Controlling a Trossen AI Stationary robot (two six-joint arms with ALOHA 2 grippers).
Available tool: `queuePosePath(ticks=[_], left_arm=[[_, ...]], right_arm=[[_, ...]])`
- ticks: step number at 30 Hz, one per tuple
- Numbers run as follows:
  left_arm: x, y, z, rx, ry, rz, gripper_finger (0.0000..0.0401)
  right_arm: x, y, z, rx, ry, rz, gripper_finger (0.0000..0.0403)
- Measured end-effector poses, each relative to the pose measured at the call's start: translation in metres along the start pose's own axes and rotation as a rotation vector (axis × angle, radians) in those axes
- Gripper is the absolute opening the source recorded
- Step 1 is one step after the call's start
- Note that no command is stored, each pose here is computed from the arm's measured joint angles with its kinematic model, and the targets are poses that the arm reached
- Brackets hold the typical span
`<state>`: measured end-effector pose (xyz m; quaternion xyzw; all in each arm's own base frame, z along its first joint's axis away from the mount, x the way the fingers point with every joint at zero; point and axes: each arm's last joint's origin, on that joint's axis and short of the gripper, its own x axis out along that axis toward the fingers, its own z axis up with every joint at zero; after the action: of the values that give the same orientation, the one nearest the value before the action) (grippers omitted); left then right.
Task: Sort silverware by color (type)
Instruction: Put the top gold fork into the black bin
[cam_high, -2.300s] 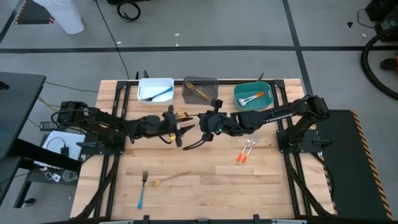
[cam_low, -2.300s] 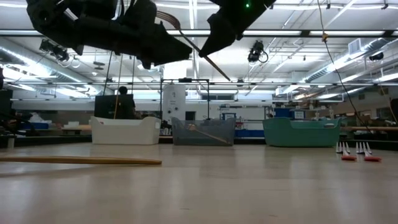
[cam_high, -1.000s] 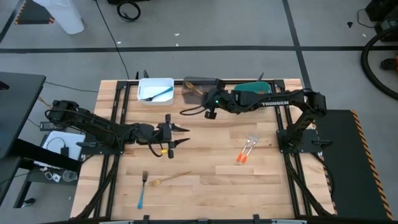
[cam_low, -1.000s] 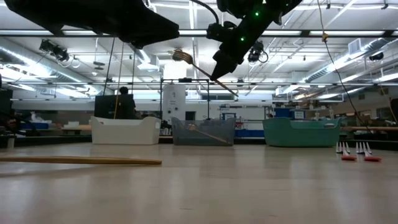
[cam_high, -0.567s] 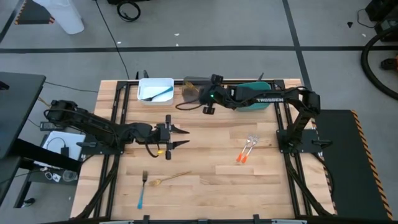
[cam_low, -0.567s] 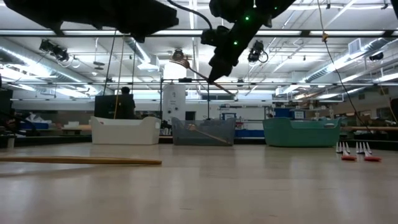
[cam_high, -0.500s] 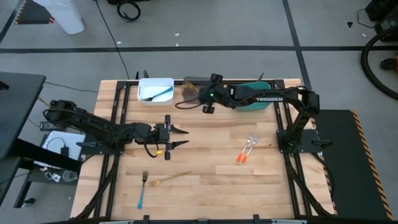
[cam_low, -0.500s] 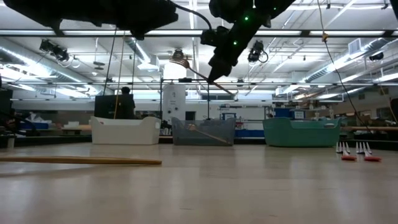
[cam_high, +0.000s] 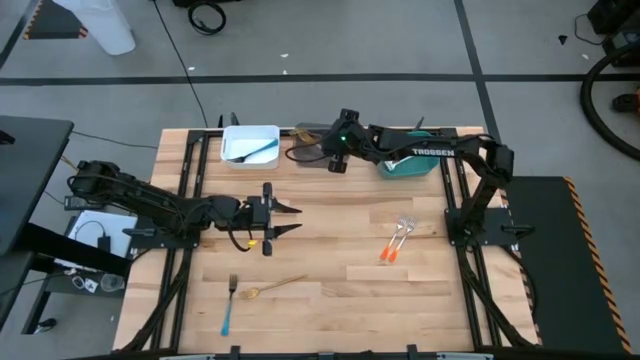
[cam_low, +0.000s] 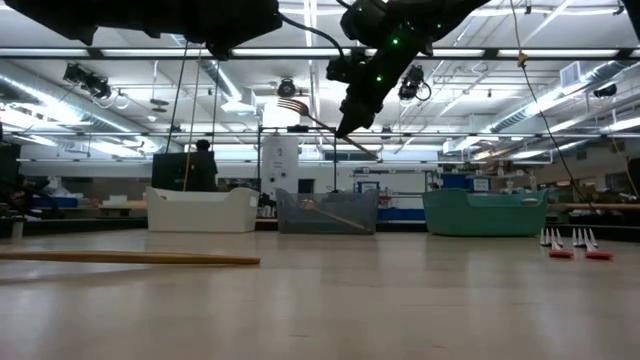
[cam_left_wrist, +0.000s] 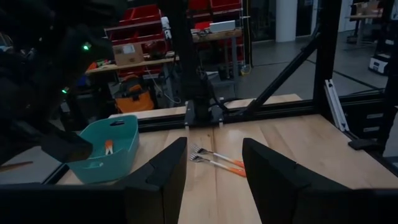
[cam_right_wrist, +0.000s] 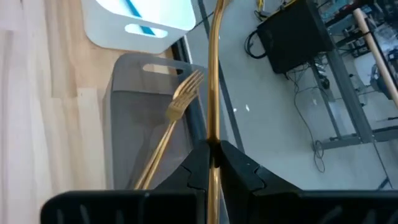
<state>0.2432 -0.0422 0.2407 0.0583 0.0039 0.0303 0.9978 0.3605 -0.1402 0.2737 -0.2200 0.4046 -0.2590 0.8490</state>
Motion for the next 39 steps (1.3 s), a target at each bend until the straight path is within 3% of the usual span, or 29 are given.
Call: queuePosePath(ticks=[9, 16, 26, 33, 39], left_arm=[[0.000, 0.000, 0.000, -0.003, 0.000, -0.001, 0.0164], [0.000, -0.001, 0.000, -0.007, -0.003, -0.002, 0.0164], [0.000, -0.001, -0.002, 0.000, 0.020, -0.001, 0.0164], [-0.005, 0.003, -0.005, 0.055, 0.097, 0.098, 0.0164], [-0.014, 0.011, -0.002, 0.021, 0.153, 0.137, 0.0164]], right_arm=[[0.034, -0.008, -0.010, 0.051, -0.018, 0.045, 0.0032], [0.061, -0.019, -0.015, 0.156, -0.036, 0.098, 0.0032], [0.096, -0.021, -0.035, 0.224, 0.078, 0.192, 0.0032], [0.098, -0.018, -0.041, 0.309, 0.156, 0.223, 0.0032], [0.098, -0.017, -0.045, 0.382, 0.190, 0.247, 0.0032]])
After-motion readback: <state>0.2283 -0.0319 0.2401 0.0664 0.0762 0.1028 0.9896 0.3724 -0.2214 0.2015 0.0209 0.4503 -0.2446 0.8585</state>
